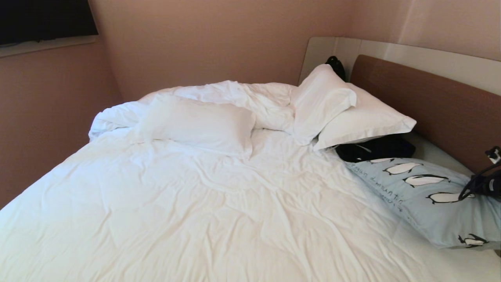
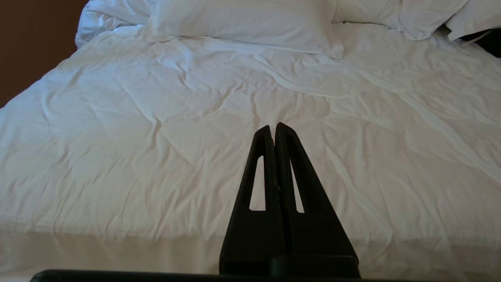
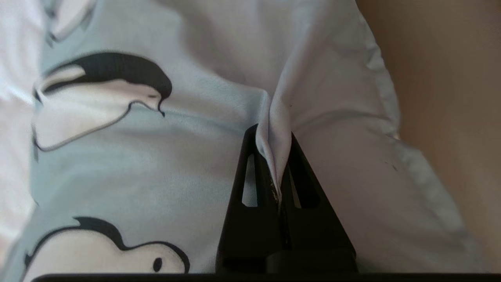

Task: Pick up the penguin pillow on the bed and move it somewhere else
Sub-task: Place the pillow at the bedside

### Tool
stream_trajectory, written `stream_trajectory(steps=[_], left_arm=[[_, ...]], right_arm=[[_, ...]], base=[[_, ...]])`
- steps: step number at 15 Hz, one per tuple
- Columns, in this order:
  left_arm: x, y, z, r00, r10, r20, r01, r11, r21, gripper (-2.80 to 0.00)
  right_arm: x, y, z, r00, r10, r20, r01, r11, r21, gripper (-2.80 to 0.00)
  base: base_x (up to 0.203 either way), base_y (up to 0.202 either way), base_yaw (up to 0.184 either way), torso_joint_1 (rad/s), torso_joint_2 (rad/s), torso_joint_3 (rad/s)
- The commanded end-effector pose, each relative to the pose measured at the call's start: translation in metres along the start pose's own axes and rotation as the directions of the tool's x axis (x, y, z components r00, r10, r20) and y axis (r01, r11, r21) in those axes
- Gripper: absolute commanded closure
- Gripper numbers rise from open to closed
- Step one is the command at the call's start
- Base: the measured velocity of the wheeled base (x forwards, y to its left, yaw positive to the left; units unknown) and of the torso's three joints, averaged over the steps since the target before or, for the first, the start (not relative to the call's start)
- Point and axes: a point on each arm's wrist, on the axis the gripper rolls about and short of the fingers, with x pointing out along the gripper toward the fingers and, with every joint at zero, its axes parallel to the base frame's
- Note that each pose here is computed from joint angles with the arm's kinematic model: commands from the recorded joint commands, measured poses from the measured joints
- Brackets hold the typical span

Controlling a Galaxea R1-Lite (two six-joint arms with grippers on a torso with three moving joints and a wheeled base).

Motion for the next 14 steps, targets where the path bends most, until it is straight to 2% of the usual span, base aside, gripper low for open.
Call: stream_trajectory(steps=[1,3,13,14], left_arm=[[0.0,0.0,0.0,1.0,0.0,0.002,0.0,1.0,0.0,0.0],[0.0,0.0,0.0,1.0,0.0,0.002,0.0,1.0,0.0,0.0],[0.0,0.0,0.0,1.0,0.0,0.001,0.0,1.0,0.0,0.0],[0.0,0.0,0.0,1.0,0.0,0.002,0.0,1.0,0.0,0.0]], right_arm=[[-0.002,0.0,-0.004,1.0,-0.007,-0.02,0.004,0.989,-0.147,0.0],[0.003,-0.001,-0.01,0.998,-0.041,-0.049,0.031,0.981,-0.193,0.0],[0.006,0.002,-0.022,0.996,-0.037,-0.084,0.016,0.971,-0.24,0.0],[0.007,0.002,-0.024,0.995,-0.036,-0.089,0.013,0.97,-0.243,-2.8]], base=[[0.0,0.0,0.0,0.0,0.0,0.0],[0.0,0.0,0.0,0.0,0.0,0.0],[0.0,0.0,0.0,0.0,0.0,0.0],[0.0,0.0,0.0,0.0,0.0,0.0]])
